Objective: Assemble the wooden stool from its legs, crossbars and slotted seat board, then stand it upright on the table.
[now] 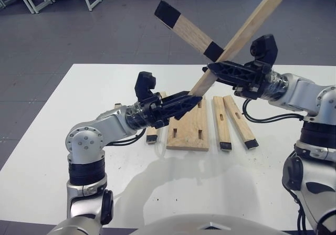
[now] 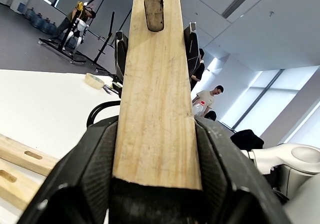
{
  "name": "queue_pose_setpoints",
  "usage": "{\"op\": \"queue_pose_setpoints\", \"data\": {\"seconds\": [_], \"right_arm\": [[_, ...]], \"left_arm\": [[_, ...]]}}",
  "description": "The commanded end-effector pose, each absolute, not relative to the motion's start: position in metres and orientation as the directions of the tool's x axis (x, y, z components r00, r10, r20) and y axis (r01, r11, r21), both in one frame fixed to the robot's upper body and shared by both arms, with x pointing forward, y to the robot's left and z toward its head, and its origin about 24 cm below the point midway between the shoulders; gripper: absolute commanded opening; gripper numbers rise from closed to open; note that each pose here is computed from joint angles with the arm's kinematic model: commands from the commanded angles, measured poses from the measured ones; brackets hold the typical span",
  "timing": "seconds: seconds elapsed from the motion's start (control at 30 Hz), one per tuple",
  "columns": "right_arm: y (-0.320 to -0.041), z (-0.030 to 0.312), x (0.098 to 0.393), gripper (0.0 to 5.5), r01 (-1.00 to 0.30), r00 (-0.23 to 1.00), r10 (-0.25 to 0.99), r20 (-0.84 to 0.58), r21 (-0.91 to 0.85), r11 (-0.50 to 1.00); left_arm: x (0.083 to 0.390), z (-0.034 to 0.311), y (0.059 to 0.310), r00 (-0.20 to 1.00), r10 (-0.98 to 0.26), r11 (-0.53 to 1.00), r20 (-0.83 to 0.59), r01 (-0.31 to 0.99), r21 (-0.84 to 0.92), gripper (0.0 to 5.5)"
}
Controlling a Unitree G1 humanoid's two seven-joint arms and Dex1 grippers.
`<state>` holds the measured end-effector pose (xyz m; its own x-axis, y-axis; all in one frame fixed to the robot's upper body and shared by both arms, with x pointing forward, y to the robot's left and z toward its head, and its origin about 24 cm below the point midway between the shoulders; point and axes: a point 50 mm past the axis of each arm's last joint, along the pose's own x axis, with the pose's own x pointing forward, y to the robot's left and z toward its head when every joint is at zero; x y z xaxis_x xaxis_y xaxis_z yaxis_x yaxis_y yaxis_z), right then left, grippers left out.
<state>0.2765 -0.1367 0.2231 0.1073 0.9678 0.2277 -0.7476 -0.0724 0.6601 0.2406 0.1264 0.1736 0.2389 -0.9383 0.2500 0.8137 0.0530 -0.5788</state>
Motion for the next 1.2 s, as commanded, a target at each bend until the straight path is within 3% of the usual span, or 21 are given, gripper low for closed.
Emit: {"op": "queue_pose_setpoints", "data": {"seconds": [0.03, 0.23, 0.3, 0.4, 0.47, 0.5, 0.53, 0.57, 0.63, 0.83, 1.03, 1.2], "right_arm": [[-0.138, 0.236, 0.267, 2.10, -0.776, -0.016, 0.955, 0.297, 0.598, -0.199], [-0.140, 0.228, 0.274, 2.07, -0.784, 0.061, 0.958, 0.281, 0.608, -0.129], [-0.145, 0.223, 0.275, 2.05, -0.782, 0.090, 0.963, 0.254, 0.616, -0.089], [-0.160, 0.217, 0.274, 2.04, -0.782, 0.138, 0.967, 0.212, 0.623, -0.025], [-0.168, 0.215, 0.273, 2.04, -0.783, 0.169, 0.965, 0.198, 0.621, 0.010], [-0.171, 0.215, 0.274, 2.04, -0.786, 0.186, 0.963, 0.194, 0.618, 0.027], [-0.172, 0.214, 0.275, 2.04, -0.787, 0.202, 0.959, 0.197, 0.615, 0.040], [-0.172, 0.213, 0.275, 2.04, -0.788, 0.210, 0.957, 0.199, 0.614, 0.046], [-0.171, 0.212, 0.275, 2.03, -0.789, 0.215, 0.956, 0.200, 0.612, 0.050], [-0.170, 0.210, 0.277, 2.03, -0.788, 0.233, 0.953, 0.192, 0.612, 0.069], [-0.168, 0.207, 0.279, 2.03, -0.785, 0.253, 0.950, 0.181, 0.612, 0.093], [-0.168, 0.205, 0.286, 2.03, -0.782, 0.304, 0.941, 0.153, 0.603, 0.155]], "left_arm": [[0.251, 0.155, 0.147, 0.394, -0.911, 0.239, 0.121, 0.745, -0.623, 2.05], [0.238, 0.159, 0.144, 0.303, -0.940, 0.143, 0.156, 0.765, -0.628, 3.44], [0.236, 0.172, 0.153, 0.292, -0.928, 0.090, 0.232, 0.780, -0.620, 3.80], [0.250, 0.196, 0.178, 0.395, -0.862, 0.153, 0.318, 0.800, -0.580, 4.31], [0.263, 0.192, 0.181, 0.507, -0.847, 0.363, 0.162, 0.772, -0.522, 4.39], [0.269, 0.179, 0.179, 0.565, -0.825, 0.505, -0.001, 0.738, -0.448, 4.39], [0.280, 0.156, 0.177, 0.647, -0.730, 0.683, -0.220, 0.671, -0.291, 4.39], [0.287, 0.134, 0.176, 0.696, -0.596, 0.765, -0.402, 0.644, -0.020, 4.39], [0.286, 0.108, 0.170, 0.707, -0.471, 0.674, -0.527, 0.674, 0.302, 4.39], [0.275, 0.086, 0.141, 0.623, -0.511, 0.454, -0.592, 0.781, 0.430, 4.39], [0.270, 0.075, 0.136, 0.592, -0.514, 0.411, -0.621, 0.805, 0.427, 4.39], [0.246, 0.058, 0.139, 0.490, -0.491, 0.330, -0.720, 0.870, 0.367, 4.39]]}}
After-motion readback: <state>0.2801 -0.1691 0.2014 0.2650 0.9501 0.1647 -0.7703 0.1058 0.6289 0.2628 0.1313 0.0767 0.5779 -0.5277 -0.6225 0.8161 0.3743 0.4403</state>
